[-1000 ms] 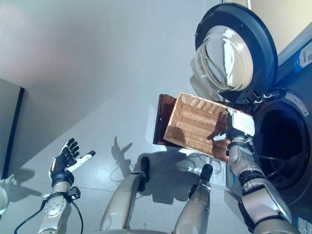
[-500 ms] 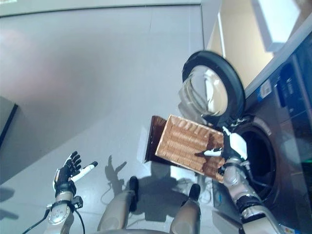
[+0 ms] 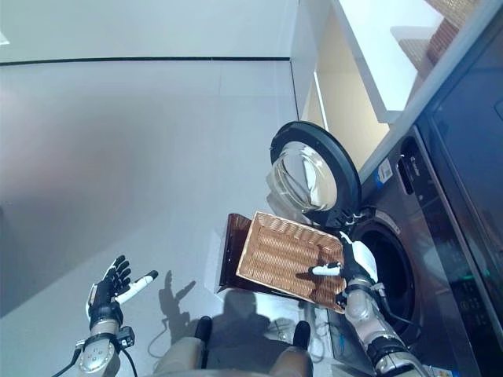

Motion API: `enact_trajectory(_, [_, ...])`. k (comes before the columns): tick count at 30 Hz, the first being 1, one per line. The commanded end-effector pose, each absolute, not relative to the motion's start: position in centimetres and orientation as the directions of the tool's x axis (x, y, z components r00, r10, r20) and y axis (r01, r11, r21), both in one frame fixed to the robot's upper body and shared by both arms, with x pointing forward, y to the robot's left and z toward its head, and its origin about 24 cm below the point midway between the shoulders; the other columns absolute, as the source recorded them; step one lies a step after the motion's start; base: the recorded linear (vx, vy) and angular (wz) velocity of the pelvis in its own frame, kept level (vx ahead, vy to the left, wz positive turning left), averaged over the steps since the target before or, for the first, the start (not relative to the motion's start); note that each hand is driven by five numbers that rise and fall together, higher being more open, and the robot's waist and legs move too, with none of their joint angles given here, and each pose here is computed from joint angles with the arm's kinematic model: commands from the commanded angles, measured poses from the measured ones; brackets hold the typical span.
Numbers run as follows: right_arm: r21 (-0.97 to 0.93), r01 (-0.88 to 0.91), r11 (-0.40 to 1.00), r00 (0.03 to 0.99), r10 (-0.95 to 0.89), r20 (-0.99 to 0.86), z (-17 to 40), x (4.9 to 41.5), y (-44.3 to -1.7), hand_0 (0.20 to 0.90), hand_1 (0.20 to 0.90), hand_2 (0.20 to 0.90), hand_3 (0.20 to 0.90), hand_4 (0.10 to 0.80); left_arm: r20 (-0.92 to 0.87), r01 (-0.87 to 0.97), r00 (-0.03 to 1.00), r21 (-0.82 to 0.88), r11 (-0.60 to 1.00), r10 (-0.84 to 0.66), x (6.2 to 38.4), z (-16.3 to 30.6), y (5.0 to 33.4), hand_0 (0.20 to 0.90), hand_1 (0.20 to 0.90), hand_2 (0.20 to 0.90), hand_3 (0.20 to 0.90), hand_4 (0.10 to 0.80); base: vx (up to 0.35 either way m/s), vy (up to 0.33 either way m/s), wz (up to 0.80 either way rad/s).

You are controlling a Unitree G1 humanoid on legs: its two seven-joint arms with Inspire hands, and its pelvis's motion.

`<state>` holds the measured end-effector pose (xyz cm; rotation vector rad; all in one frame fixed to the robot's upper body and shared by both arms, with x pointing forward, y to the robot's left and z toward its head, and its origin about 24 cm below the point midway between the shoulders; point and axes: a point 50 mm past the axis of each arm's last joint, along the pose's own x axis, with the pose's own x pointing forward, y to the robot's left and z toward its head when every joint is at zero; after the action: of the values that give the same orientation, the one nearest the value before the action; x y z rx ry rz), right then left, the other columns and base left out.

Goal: Pick up the clothes and place them into the washing machine

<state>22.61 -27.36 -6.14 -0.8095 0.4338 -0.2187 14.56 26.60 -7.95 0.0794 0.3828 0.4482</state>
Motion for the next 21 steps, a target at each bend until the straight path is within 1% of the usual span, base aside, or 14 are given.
enact_trajectory(1, [-0.716, 0.196, 0.67, 0.91, -0.396, -0.121, -2.8, 24.8, -29.1, 0.9, 0.9, 0.9, 0.9, 0.8, -0.182, -0.436, 0.865, 0.19, 0.88, 0.468, 15.5, -5.2, 28.8, 0.9, 0.9, 0.9, 0.9, 0.8, 0.03, 0.107, 0.63])
enact_trajectory(4, [-0.713, 0.178, 0.679, 0.908, -0.392, -0.147, -3.3, 24.6, -28.8, 0.9, 0.9, 0.9, 0.9, 0.8, -0.186, -0.458, 0.85, 0.204, 0.865, 0.493, 15.4, -5.3, 29.2, 0.9, 0.9, 0.9, 0.9, 0.8, 0.044, 0.078, 0.28])
enact_trajectory(8, [-0.697, 0.147, 0.701, 0.924, -0.349, -0.156, -3.4, 25.2, -27.5, 0.9, 0.9, 0.9, 0.9, 0.8, -0.186, -0.481, 0.831, 0.235, 0.844, 0.525, 15.4, -5.1, 30.1, 0.9, 0.9, 0.9, 0.9, 0.8, 0.07, -0.002, -0.13])
enact_trajectory(12, [-0.705, 0.115, 0.7, 0.926, -0.333, -0.179, -3.7, 25.1, -27.3, 0.9, 0.9, 0.9, 0.9, 0.8, -0.149, -0.515, 0.818, 0.242, 0.822, 0.556, 15.8, -4.5, 31.0, 0.9, 0.9, 0.9, 0.9, 0.8, 0.156, -0.283, 0.0])
enact_trajectory(14, [-0.713, 0.093, 0.695, 0.93, -0.316, -0.186, -3.7, 25.1, -27.2, 0.9, 0.9, 0.9, 0.9, 0.8, -0.149, -0.532, 0.806, 0.242, 0.812, 0.572, 15.4, -4.5, 31.6, 0.9, 0.9, 0.9, 0.9, 0.8, 0.206, -0.304, 0.03])
enact_trajectory(17, [-0.718, 0.054, 0.693, 0.936, -0.287, -0.207, -4.1, 24.6, -26.9, 0.9, 0.9, 0.9, 0.9, 0.8, -0.176, -0.556, 0.783, 0.235, 0.798, 0.597, 14.6, -5.0, 31.8, 0.9, 0.9, 0.9, 0.9, 0.8, 0.066, -0.241, 0.21])
enact_trajectory(19, [-0.734, 0.041, 0.678, 0.928, -0.298, -0.224, -4.4, 23.9, -27.5, 0.9, 0.9, 0.9, 0.9, 0.8, -0.186, -0.544, 0.794, 0.21, 0.813, 0.579, 14.6, -5.2, 31.1, 0.9, 0.9, 0.9, 0.9, 0.8, 0.024, -0.174, -0.06])
enact_trajectory(21, [-0.756, 0.057, 0.652, 0.912, -0.342, -0.226, -4.3, 23.1, -29.1, 0.9, 0.9, 0.9, 0.9, 0.8, -0.203, -0.522, 0.808, 0.188, 0.832, 0.553, 14.9, -5.6, 30.3, 0.9, 0.9, 0.9, 0.9, 0.8, 0.007, -0.1, 0.36])
